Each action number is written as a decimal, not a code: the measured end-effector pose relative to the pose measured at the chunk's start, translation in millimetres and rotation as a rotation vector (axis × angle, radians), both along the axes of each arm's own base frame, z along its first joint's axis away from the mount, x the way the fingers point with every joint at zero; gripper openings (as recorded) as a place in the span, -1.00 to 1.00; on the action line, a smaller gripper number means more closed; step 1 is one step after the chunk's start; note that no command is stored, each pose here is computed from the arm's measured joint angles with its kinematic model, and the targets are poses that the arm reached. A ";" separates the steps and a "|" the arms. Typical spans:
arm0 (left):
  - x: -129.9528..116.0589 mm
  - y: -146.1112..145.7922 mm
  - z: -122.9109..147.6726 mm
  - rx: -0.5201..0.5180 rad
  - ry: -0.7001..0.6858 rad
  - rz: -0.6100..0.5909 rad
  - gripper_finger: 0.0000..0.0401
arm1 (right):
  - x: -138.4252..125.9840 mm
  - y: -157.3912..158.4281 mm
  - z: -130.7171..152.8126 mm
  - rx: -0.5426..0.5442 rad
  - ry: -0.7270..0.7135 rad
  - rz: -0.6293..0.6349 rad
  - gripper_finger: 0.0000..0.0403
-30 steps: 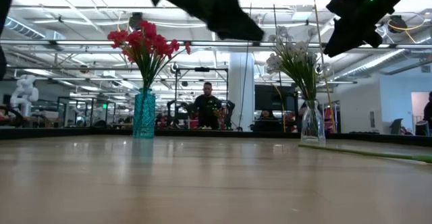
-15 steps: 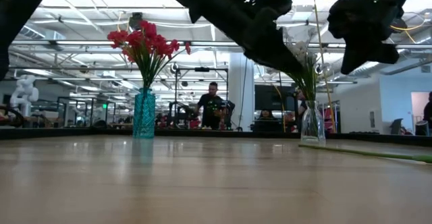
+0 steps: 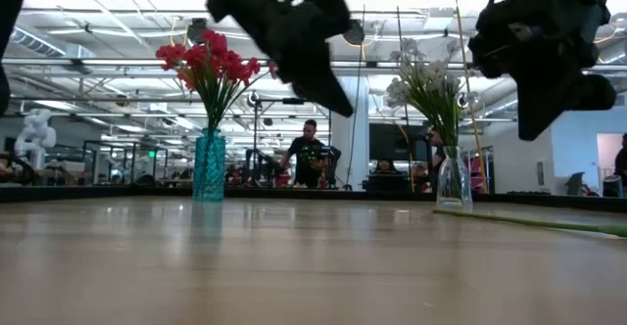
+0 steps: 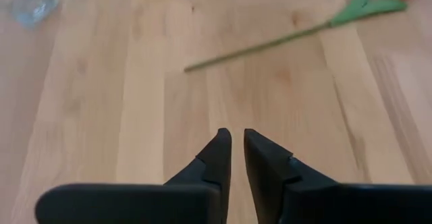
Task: Sort flowers into vase by color
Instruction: Put the red flower into the blue vase
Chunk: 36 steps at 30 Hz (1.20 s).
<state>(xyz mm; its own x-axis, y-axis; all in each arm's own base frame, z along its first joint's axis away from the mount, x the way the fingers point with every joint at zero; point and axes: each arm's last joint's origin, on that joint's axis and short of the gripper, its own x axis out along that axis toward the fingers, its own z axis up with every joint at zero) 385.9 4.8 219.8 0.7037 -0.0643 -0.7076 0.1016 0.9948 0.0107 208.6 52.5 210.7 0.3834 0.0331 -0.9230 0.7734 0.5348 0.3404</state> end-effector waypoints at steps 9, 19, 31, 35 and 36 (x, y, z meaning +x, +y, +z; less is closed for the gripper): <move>-62.9 1.6 4.7 -0.041 -0.198 0.050 -0.80 | 25.5 30.5 -20.5 0.039 0.130 -0.068 -1.00; -84.8 5.2 16.0 -0.036 -0.287 0.064 -0.80 | 59.5 45.7 -44.4 0.017 0.167 -0.059 -1.00; -85.2 6.8 15.1 -0.006 -0.279 0.048 -0.80 | 60.7 48.1 -51.6 0.068 0.195 -0.237 -0.59; -85.3 9.9 15.1 -0.005 -0.279 0.058 -0.80 | 59.9 51.9 -53.7 0.066 0.200 -0.240 -0.45; -85.4 11.0 15.1 -0.004 -0.279 0.062 -0.80 | 59.6 53.0 -53.8 0.064 0.199 -0.237 -0.43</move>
<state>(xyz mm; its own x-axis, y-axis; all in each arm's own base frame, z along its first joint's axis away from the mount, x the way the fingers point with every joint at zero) 300.6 15.8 235.0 0.8740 -0.0179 -0.4856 0.0348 0.9991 0.0256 268.2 105.5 156.8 0.1991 0.0252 -0.9796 0.9287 0.3144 0.1969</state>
